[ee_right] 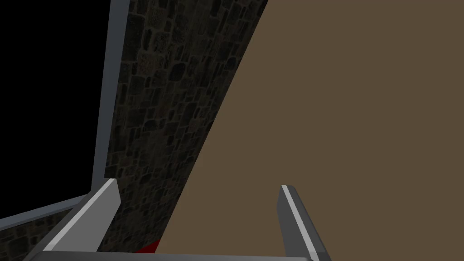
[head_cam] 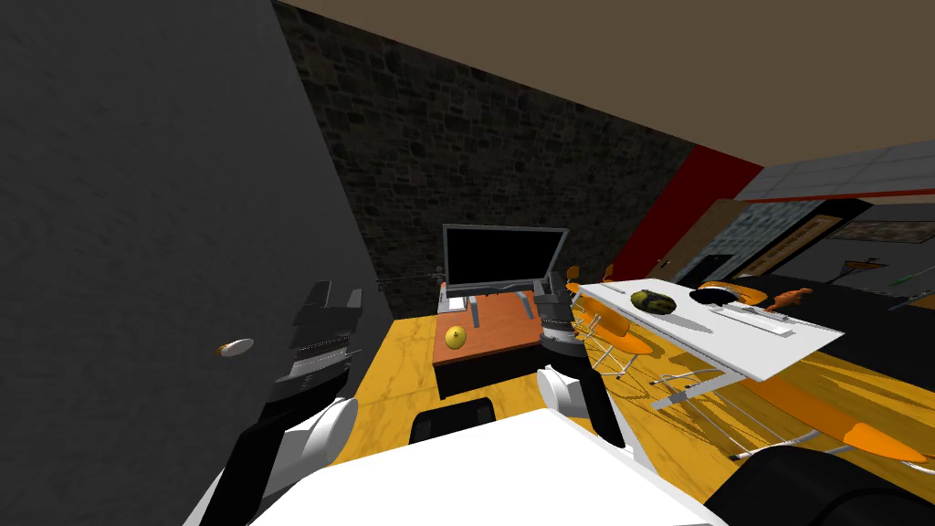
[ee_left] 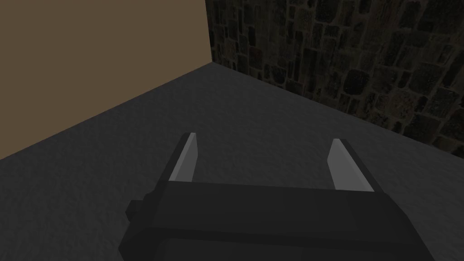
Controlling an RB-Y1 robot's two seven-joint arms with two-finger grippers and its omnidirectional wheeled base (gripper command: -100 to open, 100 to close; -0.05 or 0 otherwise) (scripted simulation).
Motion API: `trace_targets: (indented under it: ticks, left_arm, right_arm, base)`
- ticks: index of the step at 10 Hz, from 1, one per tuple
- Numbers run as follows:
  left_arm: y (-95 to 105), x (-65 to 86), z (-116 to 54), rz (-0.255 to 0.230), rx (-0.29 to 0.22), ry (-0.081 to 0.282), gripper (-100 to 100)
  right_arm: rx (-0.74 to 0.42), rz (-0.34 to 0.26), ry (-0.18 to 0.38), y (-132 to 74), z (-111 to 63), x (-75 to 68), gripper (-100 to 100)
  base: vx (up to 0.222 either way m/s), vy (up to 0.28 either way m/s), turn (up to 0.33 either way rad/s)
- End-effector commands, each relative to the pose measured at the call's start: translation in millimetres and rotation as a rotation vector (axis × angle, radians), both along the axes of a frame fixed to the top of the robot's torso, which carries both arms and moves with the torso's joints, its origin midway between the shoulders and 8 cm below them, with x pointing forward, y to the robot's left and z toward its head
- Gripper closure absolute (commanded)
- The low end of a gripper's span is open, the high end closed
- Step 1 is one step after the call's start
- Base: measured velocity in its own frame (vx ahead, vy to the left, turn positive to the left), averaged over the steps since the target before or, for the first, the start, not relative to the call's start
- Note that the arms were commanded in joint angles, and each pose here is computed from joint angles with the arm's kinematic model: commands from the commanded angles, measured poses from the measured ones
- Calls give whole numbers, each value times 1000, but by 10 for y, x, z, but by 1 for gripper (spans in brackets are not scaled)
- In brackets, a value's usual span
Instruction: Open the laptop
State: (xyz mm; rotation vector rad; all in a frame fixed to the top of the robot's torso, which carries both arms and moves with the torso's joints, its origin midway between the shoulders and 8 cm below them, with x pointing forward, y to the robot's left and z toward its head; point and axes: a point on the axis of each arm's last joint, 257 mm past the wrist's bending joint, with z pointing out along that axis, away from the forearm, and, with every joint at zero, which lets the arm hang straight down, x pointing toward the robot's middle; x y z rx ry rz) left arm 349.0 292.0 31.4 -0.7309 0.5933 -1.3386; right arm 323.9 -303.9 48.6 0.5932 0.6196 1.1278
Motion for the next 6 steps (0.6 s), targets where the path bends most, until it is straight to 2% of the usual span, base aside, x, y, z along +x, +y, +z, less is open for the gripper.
trace_targets:
  ticks: [1, 6]
  left_arm:
    - [0, 0, 0, 0, 0, 0, 0]
    - [0, -1, 1, 0, 0, 0, 0]
  right_arm:
    - [0, 0, 0, 0, 0, 0, 0]
    - [0, 0, 0, 0, 1, -1, 0]
  base:
    - [0, 0, 0]
    - [0, 0, 0]
